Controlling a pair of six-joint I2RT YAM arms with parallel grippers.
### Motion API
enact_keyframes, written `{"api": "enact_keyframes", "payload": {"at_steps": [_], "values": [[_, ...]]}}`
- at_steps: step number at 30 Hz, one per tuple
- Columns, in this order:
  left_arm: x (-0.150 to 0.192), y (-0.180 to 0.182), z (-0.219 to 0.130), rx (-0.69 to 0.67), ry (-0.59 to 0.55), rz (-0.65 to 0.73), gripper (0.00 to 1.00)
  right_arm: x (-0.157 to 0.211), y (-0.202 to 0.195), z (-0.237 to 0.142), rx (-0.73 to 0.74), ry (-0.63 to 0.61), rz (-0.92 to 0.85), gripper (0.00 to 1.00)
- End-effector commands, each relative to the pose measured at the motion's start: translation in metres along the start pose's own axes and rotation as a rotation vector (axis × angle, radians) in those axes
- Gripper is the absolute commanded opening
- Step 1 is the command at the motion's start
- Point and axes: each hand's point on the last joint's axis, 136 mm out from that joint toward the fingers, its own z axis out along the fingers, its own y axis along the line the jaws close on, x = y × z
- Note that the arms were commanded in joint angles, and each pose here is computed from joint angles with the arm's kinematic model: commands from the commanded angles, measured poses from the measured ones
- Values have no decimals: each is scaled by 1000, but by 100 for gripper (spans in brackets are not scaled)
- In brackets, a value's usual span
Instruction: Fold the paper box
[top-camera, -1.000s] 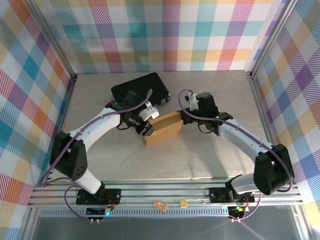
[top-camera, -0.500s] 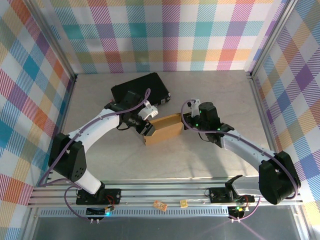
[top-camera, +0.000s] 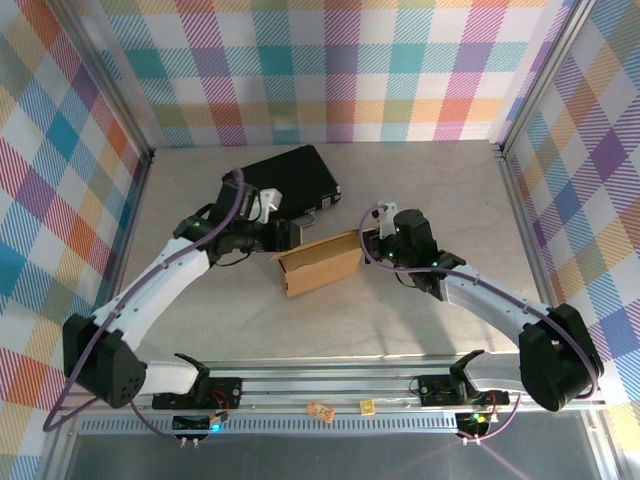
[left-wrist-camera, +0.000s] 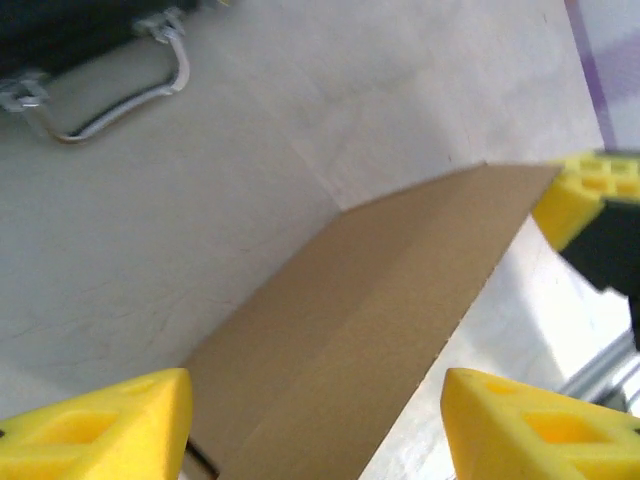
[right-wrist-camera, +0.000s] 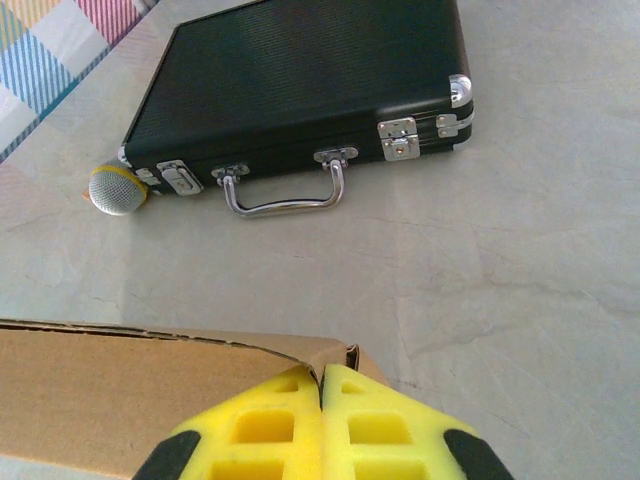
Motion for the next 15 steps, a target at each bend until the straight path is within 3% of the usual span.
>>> {"api": "enact_keyframes", "payload": {"at_steps": [1,6,10,12,15], "values": [[-14,22,-33,-95,-166,-500,54,33,-8,-1,44,93,13,0],[-13,1,-51,-6,-239,-1047,34,33,-9,-4,60,81,20,0],[12,-8,-72,-175,-283,-1294,36,32,-10,-6,82,70,20,0],[17,-18,-68,-130,-332,-1411,36,31,-9,-7,87,67,17,0],[17,-33,-48,-74,-319,-1504,42,31,-10,-7,94,66,13,0]]}}
